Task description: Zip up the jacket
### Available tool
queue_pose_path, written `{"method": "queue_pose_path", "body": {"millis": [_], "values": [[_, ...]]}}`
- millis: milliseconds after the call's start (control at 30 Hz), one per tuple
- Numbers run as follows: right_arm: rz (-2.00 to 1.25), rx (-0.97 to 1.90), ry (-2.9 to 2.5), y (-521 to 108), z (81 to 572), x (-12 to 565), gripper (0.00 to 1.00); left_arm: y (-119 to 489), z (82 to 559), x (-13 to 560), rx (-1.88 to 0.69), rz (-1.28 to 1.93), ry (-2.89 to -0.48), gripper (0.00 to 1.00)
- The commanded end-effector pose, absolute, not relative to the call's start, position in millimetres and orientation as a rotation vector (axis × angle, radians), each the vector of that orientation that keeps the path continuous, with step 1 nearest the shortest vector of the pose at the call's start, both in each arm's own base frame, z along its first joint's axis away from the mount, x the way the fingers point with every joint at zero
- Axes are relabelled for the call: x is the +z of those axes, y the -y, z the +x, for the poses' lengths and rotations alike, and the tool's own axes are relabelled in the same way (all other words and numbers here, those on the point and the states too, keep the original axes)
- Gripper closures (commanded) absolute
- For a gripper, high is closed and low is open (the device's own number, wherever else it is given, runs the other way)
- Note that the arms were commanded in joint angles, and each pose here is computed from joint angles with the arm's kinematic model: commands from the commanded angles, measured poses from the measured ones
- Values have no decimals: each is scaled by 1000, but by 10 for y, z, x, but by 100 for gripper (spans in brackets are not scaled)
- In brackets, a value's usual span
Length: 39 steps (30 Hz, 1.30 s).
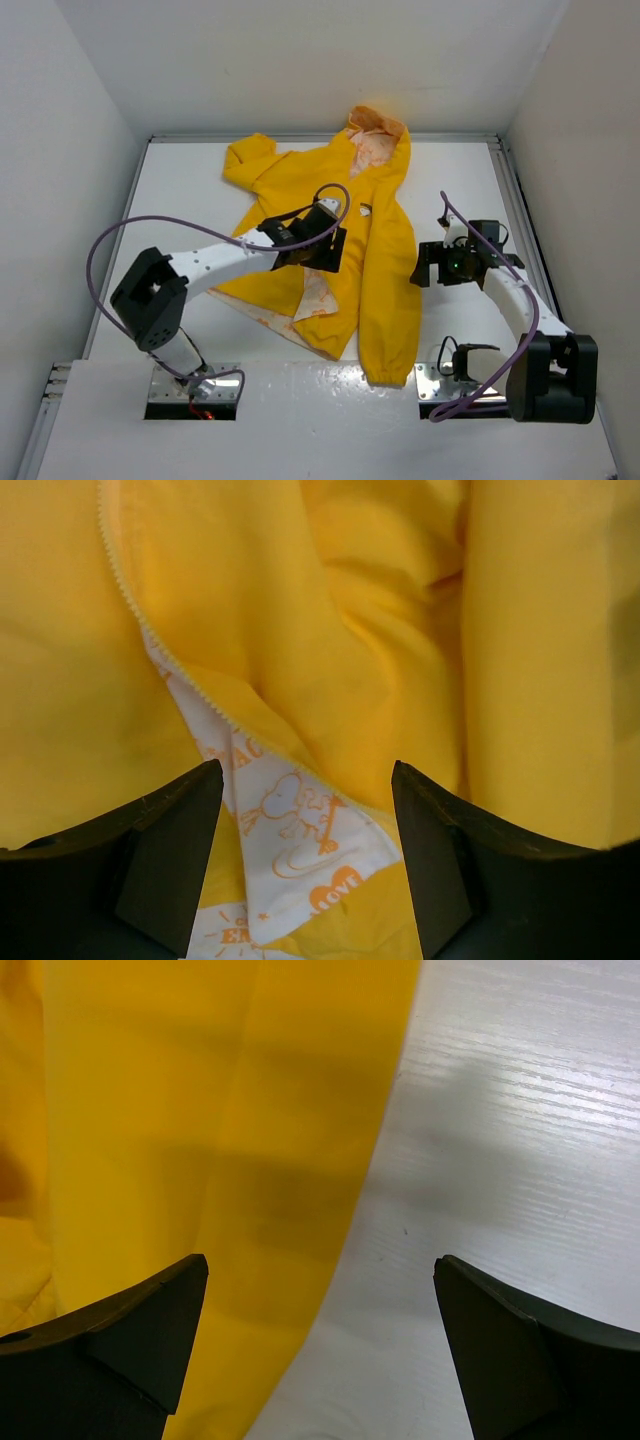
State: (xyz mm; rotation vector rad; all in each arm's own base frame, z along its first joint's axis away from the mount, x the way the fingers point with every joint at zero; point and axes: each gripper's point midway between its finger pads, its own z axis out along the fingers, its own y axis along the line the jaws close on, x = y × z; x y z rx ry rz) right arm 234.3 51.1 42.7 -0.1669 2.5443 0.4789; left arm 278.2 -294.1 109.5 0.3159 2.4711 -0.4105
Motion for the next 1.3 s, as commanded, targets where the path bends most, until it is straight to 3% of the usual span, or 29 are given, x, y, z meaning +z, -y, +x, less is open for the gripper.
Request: {"method": "queue_pose_path", "body": {"millis": [0,467,600,733,767,867,1000,1067,1100,1267], "values": [[-182,458,-2481,-507,2512,595,5,2686,2896,961,-171,222,-2480,26],[-183,456,-2490,-502,2492,571,5,2792,2959,663,-123,236,-2547,30],[-186,455,-2492,-501,2493,571,5,2739,2916,623,-108,252,-2556,42],[-187,464,-2482,-513,2513,592,5,2736,2786,603,-173,318,-2596,70],[-183,467,-2486,-513,2510,579,5,2779,2788,660,-207,363,-2577,84],[-191,506,-2477,-564,2505,612,5,2823,2692,664,-314,487,-2593,100],[-214,633,-2444,-731,2489,738,5,3101,2614,944,-666,683,-2511,100],[-239,720,-2419,-850,2472,825,5,3354,2396,1277,-1060,784,-2405,100],[-240,826,-2391,-978,2441,925,5,3461,2350,1634,-1287,804,-2234,100],[-307,1136,-2226,-1366,2423,1305,4,3575,2389,2384,-1521,734,-1869,100]]}}
